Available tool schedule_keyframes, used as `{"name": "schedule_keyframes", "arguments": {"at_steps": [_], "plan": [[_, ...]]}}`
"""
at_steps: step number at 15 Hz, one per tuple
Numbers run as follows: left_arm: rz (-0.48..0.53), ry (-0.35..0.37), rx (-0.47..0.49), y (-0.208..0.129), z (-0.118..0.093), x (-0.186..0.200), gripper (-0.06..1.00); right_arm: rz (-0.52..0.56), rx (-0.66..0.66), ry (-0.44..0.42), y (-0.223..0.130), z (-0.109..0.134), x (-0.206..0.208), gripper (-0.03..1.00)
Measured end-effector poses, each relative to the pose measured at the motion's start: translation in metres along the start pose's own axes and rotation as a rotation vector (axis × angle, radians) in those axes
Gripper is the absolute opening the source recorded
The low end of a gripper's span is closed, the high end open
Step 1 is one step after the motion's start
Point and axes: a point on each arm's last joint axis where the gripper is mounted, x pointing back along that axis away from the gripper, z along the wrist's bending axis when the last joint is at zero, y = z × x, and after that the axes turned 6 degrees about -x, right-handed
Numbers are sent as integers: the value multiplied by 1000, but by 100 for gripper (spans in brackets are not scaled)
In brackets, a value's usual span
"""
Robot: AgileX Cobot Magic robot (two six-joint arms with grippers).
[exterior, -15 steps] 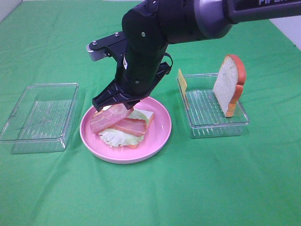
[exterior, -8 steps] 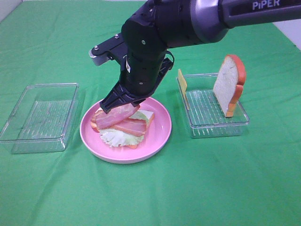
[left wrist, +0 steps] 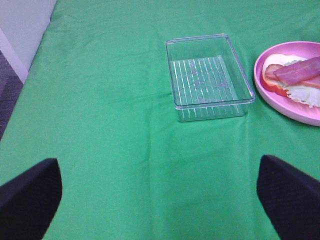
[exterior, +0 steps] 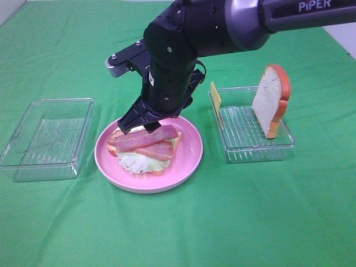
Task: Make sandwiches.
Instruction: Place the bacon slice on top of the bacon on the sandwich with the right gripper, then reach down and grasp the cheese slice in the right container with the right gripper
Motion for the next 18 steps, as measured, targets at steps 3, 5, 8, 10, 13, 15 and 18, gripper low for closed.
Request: {"name": "schedule_keyframes", "arguments": {"at_steps": [3, 5, 8, 10, 13, 15, 18], "plan": [[0, 0, 0, 0, 0, 0, 99, -7, -26, -4, 3, -3, 12, 74], [0, 0, 0, 0, 0, 0, 99, -32, -49, -8, 7, -7, 32, 75], [0, 0, 0, 0, 0, 0, 99, -15, -139, -63, 13, -25, 72, 78], [0, 0, 0, 0, 0, 0, 99, 30, -187, -125, 19, -44, 85, 83], [0, 0, 0, 0, 0, 0, 99, 30, -228, -166, 27, -64, 95, 87], [0, 0, 0, 0, 0, 0, 99, 40, -269, -161, 26, -75, 94, 88], [0, 0, 0, 0, 0, 0, 99, 49, -382, -114, 23, -106, 89, 88]]}}
